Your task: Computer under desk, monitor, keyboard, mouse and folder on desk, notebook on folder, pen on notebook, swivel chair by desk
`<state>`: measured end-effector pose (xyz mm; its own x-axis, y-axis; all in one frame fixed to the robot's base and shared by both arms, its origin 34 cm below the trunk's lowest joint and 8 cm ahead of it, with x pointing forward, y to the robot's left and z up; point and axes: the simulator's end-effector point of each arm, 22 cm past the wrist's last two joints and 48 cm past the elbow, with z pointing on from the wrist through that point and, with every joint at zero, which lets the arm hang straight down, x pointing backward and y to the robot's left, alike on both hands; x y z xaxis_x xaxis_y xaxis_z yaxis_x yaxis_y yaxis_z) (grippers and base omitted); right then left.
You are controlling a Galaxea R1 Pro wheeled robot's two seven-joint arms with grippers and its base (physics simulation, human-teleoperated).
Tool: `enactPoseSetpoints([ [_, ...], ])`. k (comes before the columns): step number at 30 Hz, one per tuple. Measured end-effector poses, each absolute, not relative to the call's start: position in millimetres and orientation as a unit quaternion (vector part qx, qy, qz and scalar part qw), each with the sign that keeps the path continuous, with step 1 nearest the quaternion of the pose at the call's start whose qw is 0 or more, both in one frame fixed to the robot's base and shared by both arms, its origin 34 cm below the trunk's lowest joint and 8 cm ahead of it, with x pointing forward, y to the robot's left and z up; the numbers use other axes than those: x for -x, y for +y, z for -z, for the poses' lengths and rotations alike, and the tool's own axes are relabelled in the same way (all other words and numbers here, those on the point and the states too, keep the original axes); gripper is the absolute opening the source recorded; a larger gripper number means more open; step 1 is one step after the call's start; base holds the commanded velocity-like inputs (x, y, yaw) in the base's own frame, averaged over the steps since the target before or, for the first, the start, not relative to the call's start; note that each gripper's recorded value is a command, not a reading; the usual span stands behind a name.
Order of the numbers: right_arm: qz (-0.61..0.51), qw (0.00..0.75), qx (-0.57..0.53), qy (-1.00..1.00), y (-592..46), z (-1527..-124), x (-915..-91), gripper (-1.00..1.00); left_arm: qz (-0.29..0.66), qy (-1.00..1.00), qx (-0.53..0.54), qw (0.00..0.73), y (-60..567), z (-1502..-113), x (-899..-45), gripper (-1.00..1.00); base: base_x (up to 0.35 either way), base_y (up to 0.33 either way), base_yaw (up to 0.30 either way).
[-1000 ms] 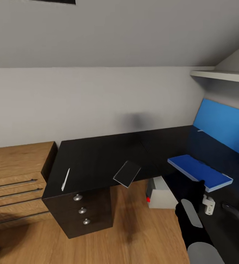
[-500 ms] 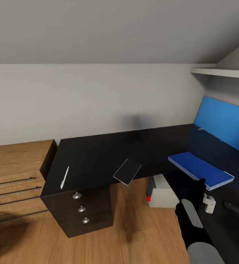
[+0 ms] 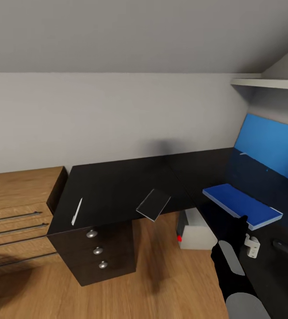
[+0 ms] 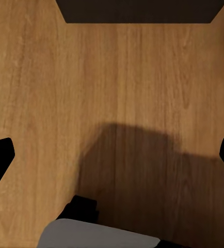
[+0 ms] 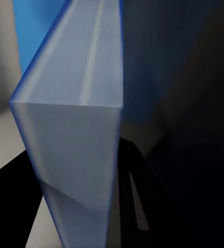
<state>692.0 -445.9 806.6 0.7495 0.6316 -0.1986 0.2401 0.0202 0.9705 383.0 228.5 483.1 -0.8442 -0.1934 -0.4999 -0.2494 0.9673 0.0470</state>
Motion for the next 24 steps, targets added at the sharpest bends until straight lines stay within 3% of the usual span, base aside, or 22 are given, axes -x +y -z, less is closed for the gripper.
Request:
enactPoseSetpoints([
  [24, -0.153, 0.641, -0.680, 0.321, -445.5, -768.8, -690.1, -1.00, -0.055, 0.959, 0.115, 0.255, 228.4, -444.5, -381.0, 1.00, 0.000, 0.000, -0.026],
])
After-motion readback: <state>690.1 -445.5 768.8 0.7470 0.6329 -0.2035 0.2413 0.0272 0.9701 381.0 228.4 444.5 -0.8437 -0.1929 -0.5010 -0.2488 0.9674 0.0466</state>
